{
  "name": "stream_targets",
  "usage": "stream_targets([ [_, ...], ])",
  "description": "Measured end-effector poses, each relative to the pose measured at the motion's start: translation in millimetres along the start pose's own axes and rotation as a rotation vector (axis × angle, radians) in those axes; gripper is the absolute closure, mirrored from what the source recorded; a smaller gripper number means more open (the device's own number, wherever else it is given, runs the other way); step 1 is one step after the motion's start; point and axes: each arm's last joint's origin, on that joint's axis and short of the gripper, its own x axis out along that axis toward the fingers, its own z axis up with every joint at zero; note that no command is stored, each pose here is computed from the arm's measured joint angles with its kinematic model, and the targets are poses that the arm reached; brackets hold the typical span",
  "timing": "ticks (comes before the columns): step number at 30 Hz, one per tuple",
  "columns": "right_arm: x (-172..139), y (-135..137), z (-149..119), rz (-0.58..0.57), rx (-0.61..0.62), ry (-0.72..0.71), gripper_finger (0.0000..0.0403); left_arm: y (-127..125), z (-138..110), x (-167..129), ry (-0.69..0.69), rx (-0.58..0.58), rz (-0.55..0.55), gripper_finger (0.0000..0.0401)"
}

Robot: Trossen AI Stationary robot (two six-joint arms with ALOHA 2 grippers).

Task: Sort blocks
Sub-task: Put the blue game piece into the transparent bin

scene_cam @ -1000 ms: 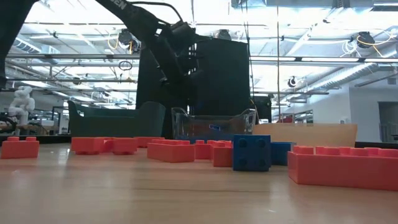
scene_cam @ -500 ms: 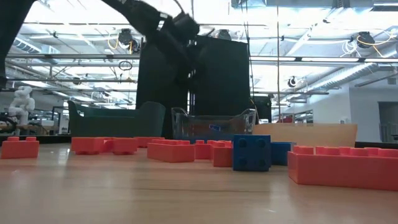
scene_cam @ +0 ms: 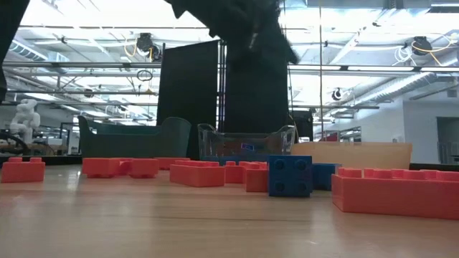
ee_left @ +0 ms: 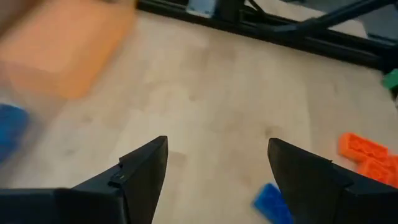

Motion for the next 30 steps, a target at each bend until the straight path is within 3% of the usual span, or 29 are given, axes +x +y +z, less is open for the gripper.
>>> stream_targets([
  [8,0,0,0,0.003,-0.009,0.005,0.0402,-22,-16,44,-0.042,-0.236,-0.013,0.0122],
  [15,2,4,-1,0.000,-0.011,0.013,0.0402,-66,-16,80,0.006,-0.135,-0.038,0.0129],
  [23,6,15,-7,0.024,-0.061,0.116,0.0402,-96,-24,95,0.110,-0.130,0.106,0.0130],
  [30,7,18,-9,0.020,-0.091,0.118,0.0402,-112,-62,100,0.247,-0.308,0.226,0.0130],
])
